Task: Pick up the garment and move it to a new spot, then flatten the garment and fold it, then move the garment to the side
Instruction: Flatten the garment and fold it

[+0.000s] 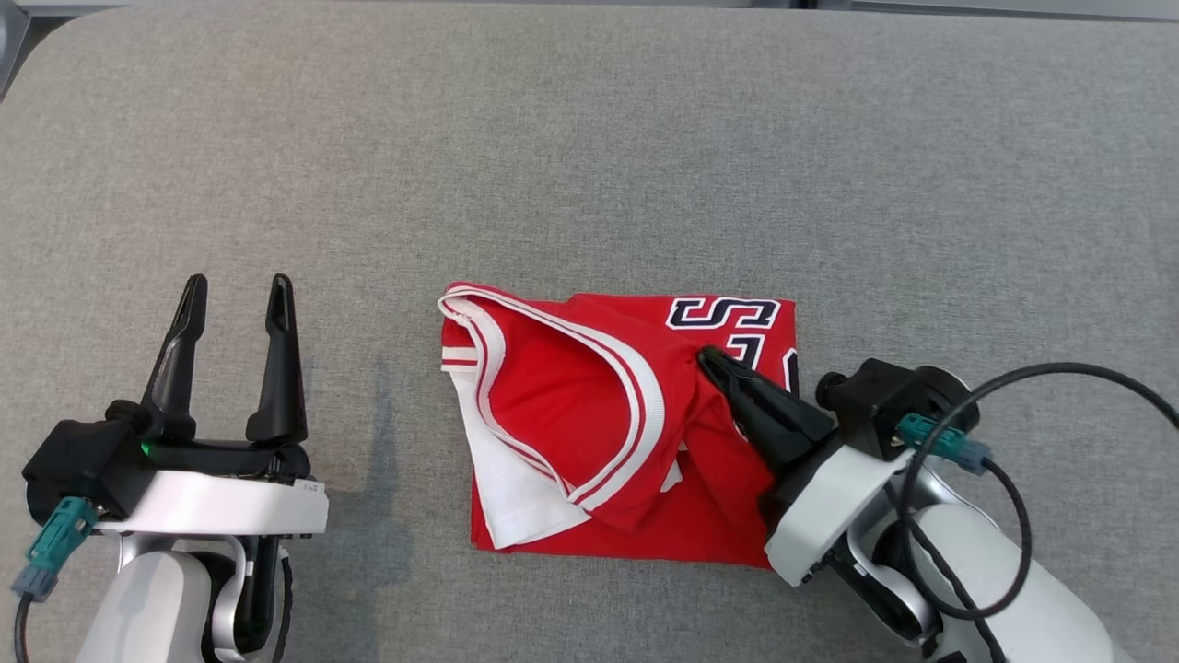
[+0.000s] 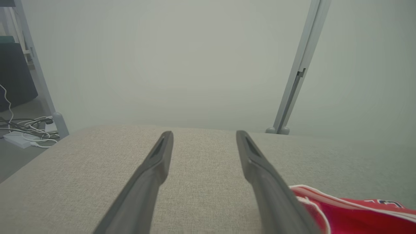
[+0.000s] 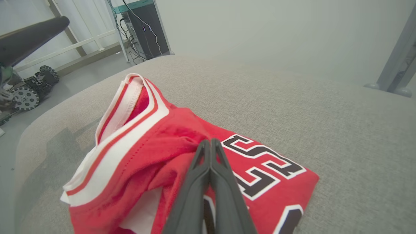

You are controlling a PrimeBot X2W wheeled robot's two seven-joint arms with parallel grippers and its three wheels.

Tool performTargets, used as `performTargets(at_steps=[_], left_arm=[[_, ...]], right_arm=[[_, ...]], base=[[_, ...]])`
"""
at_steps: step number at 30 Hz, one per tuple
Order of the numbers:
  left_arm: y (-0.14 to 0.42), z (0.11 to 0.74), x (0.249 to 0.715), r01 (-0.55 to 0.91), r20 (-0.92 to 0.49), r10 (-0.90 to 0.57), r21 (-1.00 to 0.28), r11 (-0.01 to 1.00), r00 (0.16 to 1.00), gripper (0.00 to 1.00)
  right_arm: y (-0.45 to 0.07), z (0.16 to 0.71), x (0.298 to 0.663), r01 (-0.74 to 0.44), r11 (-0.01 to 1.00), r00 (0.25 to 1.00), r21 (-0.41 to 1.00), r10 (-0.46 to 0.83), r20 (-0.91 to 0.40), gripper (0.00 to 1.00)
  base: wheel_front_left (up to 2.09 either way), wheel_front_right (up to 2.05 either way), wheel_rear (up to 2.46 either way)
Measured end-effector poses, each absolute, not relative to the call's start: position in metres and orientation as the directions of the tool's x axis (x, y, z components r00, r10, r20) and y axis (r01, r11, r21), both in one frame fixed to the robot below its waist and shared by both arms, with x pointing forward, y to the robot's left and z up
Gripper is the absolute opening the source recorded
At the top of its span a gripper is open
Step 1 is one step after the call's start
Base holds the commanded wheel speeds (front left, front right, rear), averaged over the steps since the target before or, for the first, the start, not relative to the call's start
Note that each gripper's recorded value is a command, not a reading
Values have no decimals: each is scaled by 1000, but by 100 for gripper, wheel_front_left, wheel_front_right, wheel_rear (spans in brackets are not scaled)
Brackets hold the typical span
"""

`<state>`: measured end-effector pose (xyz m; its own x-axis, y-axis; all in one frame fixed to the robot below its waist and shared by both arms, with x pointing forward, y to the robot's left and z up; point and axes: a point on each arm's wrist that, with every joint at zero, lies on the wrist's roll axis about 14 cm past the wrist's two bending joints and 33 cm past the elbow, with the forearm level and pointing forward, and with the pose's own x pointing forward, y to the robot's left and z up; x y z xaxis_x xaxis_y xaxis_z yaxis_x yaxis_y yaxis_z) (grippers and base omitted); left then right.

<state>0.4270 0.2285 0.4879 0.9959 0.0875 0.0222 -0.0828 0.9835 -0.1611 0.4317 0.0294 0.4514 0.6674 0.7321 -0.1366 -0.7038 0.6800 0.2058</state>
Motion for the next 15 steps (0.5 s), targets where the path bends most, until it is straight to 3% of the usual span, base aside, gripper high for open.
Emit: performTargets(at_steps=[9,15], left_arm=[[233,484,427,-96,16,100,-170,981,995,100],[235,482,427,-103,12,106,-168,980,994,100]], right_arm=[[49,426,415,-767,603,566,218,796,-213,0],[64,412,385,-821,519,458,239,848,-268,0]], base=[[0,0,0],[0,0,0]])
